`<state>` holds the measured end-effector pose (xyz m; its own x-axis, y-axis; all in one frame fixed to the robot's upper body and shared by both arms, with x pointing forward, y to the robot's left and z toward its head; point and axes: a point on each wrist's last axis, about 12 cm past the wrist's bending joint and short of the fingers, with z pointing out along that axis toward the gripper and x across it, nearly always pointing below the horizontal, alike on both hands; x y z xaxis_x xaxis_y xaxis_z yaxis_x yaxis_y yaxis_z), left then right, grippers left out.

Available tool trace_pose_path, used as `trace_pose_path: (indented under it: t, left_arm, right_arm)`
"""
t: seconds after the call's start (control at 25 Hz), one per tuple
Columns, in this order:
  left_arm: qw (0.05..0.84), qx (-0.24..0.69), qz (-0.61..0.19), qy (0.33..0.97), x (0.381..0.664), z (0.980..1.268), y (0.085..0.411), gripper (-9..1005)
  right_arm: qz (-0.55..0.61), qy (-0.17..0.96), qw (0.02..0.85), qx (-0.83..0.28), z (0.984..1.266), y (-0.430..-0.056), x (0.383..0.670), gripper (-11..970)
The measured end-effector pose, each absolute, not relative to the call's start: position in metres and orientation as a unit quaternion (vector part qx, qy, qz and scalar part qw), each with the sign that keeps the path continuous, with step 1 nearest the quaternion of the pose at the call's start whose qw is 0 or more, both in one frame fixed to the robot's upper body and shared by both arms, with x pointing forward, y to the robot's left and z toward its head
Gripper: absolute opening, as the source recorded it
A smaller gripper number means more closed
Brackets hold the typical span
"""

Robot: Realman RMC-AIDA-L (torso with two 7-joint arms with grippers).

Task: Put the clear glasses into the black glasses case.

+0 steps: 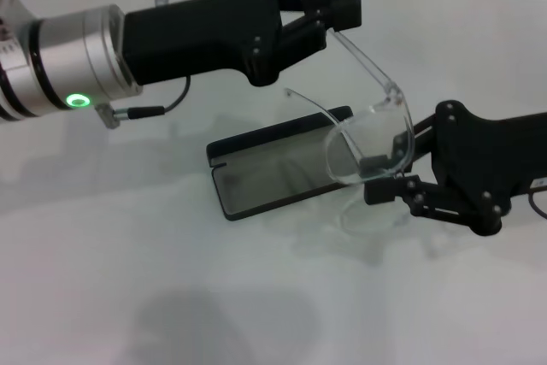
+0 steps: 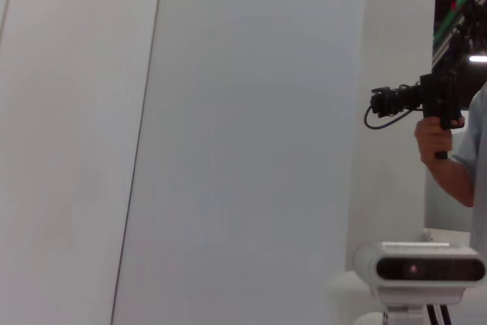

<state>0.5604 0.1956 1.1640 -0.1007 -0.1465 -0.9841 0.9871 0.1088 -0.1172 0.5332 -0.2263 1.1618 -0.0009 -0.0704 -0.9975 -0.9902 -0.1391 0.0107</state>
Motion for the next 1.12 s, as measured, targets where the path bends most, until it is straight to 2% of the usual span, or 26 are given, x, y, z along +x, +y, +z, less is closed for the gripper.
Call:
trace_pose_path:
  t: [0.36, 0.88, 1.12]
  left_arm:
    - [0.519, 0.381, -0.545, 0.537, 0.557, 1.148, 0.194, 71]
    - [0.499, 0.378, -0.574, 0.528, 0.546, 1.135, 0.178, 51]
    - [0.545, 0.332, -0.566, 0.522, 0.55, 1.141, 0.198, 52]
  right_arm:
    - [0.519, 0.455, 0.48, -0.541, 1.173, -0.222, 0.538, 114]
    - [0.506, 0.449, 0.512, -0.529, 1.183, -0.213, 0.551, 114]
    - [0.504, 0.452, 0.513, -0.528, 1.179, -0.216, 0.549, 114]
